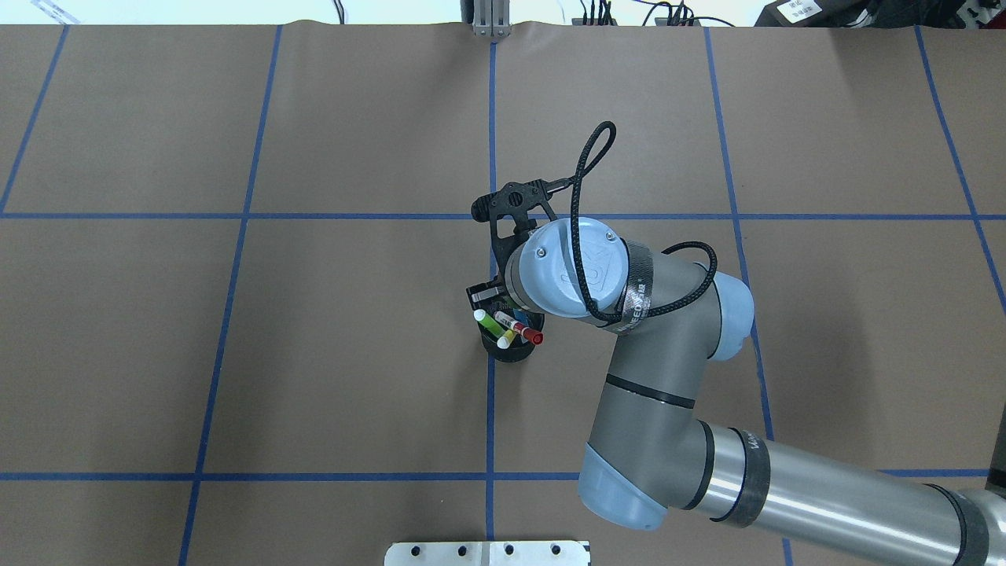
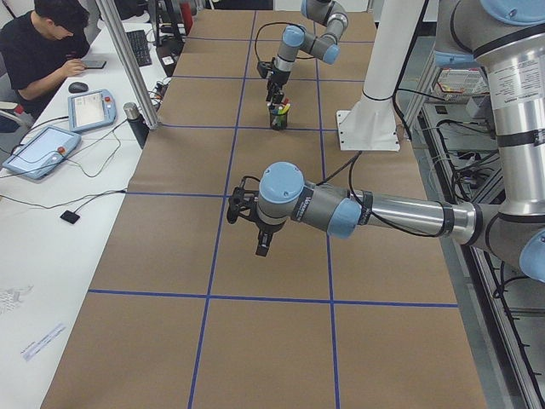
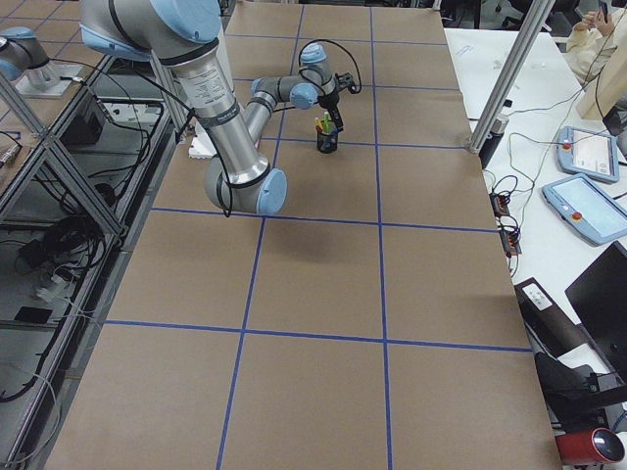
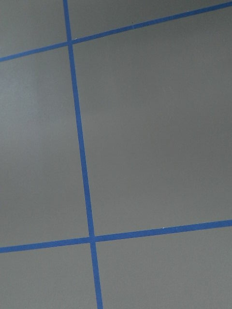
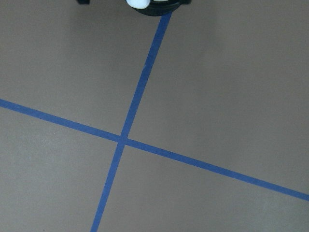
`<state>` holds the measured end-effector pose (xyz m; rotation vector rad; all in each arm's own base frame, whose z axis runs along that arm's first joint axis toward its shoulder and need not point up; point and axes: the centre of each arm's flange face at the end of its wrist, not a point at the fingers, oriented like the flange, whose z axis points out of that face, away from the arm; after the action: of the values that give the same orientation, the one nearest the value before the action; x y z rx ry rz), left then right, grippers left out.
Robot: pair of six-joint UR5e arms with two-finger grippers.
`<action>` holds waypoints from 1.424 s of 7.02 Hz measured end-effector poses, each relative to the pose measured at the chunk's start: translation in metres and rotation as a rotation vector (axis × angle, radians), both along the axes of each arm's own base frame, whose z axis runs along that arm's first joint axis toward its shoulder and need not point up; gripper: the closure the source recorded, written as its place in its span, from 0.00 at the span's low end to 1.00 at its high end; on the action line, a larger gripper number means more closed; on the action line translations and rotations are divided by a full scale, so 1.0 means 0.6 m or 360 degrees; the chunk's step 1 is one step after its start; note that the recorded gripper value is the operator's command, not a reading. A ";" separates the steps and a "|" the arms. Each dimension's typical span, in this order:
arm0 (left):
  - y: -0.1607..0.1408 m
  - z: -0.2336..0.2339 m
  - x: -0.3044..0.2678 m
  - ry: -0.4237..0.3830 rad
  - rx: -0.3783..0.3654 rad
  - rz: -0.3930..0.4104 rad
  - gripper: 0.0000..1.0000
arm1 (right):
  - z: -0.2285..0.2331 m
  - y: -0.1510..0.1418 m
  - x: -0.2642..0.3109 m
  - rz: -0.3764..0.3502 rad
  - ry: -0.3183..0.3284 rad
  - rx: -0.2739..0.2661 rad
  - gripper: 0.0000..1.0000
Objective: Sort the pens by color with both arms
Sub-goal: 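Lower the right gripper and grasp the blue marker in the cup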
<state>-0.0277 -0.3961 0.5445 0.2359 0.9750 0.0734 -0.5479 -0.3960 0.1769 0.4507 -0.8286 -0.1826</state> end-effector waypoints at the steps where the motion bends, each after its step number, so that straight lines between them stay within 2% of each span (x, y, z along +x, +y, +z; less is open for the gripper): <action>1: 0.000 0.000 0.000 0.0000 0.0000 -0.0001 0.00 | 0.001 0.000 -0.001 -0.0002 0.0002 -0.0001 0.50; 5: 0.001 -0.001 0.000 0.0000 0.0001 -0.0001 0.00 | 0.000 -0.004 -0.007 0.0001 0.0006 -0.0004 0.56; 6: 0.001 -0.001 0.000 0.0000 0.0001 -0.0001 0.00 | 0.002 -0.005 -0.008 0.0003 0.0010 -0.0005 0.61; 8: 0.001 -0.001 0.000 0.0000 0.0002 -0.0001 0.00 | 0.004 -0.006 -0.010 0.0004 0.0013 -0.0006 0.82; 10: 0.001 -0.001 0.000 0.0000 0.0002 -0.0001 0.00 | 0.004 -0.006 -0.010 0.0005 0.0014 -0.0007 0.92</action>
<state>-0.0280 -0.3955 0.5438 0.2373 0.9750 0.0734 -0.5539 -0.3997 0.1792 0.4467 -0.8197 -0.1794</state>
